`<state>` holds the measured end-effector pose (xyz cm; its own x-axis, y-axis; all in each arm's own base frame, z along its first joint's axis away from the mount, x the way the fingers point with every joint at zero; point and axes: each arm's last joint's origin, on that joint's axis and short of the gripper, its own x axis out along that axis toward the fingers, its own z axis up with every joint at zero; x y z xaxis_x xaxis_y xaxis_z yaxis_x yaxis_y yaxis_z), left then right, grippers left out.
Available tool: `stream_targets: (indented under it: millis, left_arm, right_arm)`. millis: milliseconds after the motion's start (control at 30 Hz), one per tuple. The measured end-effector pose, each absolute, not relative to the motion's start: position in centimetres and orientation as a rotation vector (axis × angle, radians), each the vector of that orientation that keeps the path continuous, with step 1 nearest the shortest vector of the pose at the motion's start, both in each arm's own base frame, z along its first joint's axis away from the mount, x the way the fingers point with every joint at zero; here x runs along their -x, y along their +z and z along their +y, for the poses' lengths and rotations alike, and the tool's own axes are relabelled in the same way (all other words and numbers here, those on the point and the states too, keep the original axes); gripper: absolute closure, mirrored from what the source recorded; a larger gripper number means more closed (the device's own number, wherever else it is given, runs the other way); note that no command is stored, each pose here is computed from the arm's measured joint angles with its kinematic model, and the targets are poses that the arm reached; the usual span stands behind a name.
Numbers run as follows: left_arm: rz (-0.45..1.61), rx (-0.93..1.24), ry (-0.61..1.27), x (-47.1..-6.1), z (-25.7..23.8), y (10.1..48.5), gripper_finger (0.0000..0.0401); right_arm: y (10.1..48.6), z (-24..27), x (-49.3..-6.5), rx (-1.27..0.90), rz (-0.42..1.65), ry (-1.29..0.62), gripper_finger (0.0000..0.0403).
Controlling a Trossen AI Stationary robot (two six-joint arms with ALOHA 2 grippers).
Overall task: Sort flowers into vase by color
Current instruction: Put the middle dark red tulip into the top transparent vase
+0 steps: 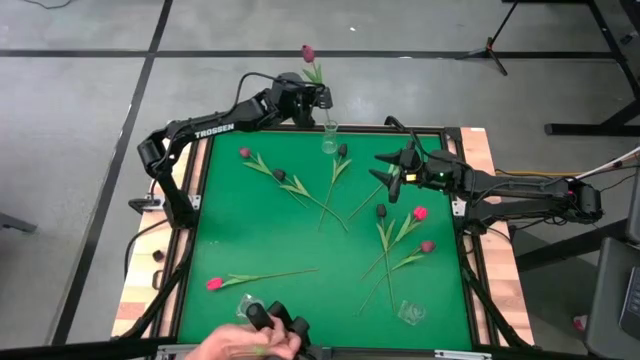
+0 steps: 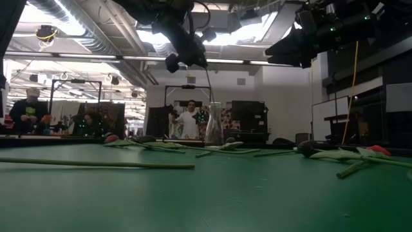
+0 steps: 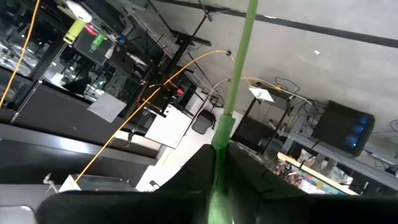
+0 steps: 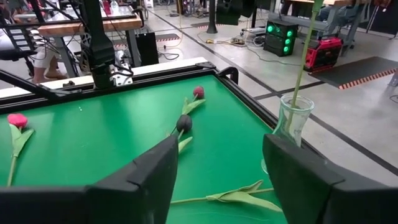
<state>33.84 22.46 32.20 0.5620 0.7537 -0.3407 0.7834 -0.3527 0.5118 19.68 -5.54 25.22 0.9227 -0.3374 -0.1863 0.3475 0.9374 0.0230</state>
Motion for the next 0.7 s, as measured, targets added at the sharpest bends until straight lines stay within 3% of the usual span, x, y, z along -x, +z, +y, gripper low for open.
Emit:
stream_targets:
  millis: [200,400,700]
  left_arm:
    - [1.228,-2.151,-0.077,-33.81,22.43,32.07,0.0298]
    - [1.198,-2.142,-0.074,-33.89,22.33,32.07,0.0251]
    - [1.189,-2.099,-0.043,-34.09,22.0,32.07,0.023]
  right_arm:
    - [25.23,-5.54,-19.68,-0.056,0.181,-0.352,0.0116]
    - [25.23,-5.54,-19.68,-0.056,0.181,-0.351,0.01]
    - [25.23,-5.55,-19.68,-0.055,0.181,-0.353,0.01]
